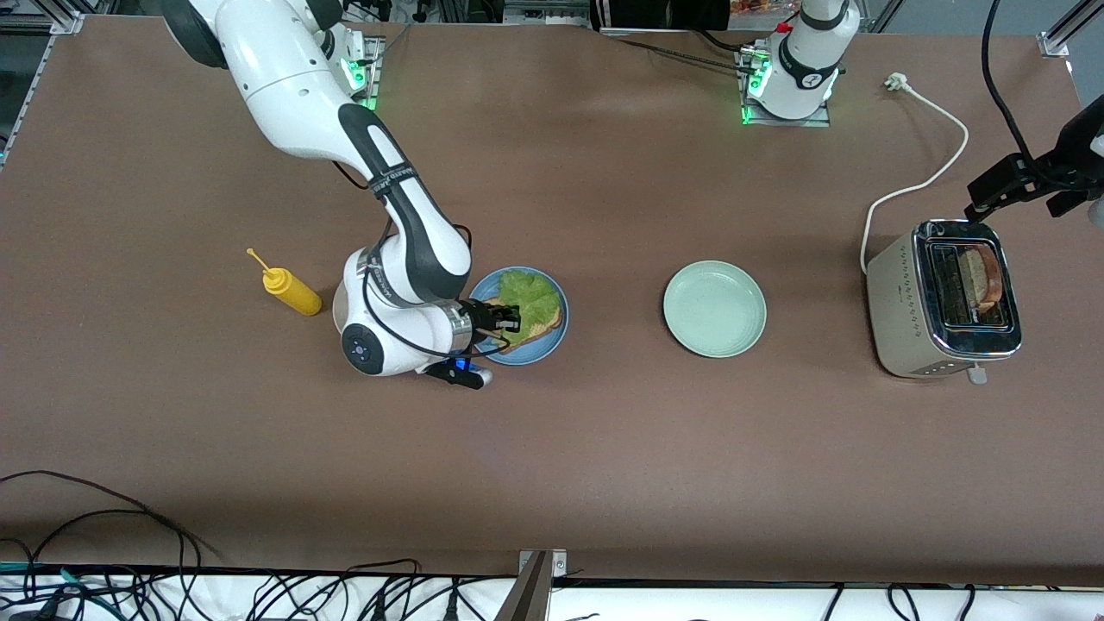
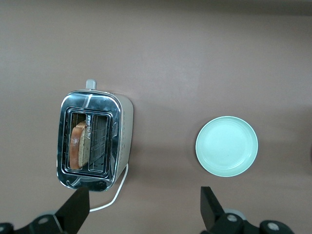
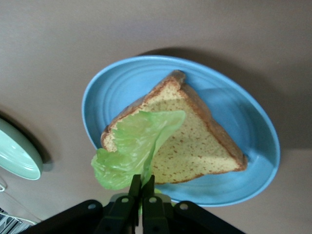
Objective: Make sandwich in blue plate with both arms
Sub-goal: 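Carry the lettuce with the right gripper over the bread on the blue plate, then release the lettuce onto the bread and raise the right gripper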
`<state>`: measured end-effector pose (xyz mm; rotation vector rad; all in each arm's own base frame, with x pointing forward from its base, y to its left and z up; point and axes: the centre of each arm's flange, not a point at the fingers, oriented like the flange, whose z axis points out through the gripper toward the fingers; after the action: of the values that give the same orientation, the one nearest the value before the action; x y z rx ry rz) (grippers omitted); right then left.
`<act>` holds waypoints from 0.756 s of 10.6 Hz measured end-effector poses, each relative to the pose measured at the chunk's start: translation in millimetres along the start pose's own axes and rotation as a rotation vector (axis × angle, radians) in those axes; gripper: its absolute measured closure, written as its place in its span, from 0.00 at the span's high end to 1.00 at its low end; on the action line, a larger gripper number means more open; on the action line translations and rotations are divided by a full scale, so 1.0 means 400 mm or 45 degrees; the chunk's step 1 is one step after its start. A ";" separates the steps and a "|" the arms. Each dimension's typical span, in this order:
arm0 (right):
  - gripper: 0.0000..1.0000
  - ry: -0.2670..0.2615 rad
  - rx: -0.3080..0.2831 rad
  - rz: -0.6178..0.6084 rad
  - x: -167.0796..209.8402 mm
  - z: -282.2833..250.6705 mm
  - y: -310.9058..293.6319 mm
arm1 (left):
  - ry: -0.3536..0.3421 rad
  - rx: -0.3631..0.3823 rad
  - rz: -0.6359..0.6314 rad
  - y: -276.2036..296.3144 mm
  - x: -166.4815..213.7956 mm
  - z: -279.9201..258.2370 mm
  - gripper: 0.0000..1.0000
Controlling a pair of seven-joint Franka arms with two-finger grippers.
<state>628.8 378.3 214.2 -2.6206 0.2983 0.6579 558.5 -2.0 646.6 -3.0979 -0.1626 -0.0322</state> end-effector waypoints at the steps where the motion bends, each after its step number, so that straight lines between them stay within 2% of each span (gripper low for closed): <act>1: 0.04 -0.008 -0.006 0.005 0.000 0.012 0.005 | -0.002 0.000 -0.006 -0.005 0.001 0.002 1.00; 2: 0.08 -0.012 -0.010 0.010 0.001 0.016 0.011 | -0.005 0.001 -0.017 -0.016 0.004 0.005 1.00; 4: 0.36 0.011 -0.018 0.015 0.010 -0.003 0.021 | -0.010 0.002 -0.029 -0.030 0.008 0.011 1.00; 8: 0.88 0.161 -0.159 -0.072 0.011 -0.105 0.022 | -0.011 0.002 -0.031 -0.032 0.010 0.013 1.00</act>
<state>646.8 351.2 242.4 -2.7846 0.2262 0.5081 561.1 11.3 641.9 -3.0951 -0.2009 -0.0189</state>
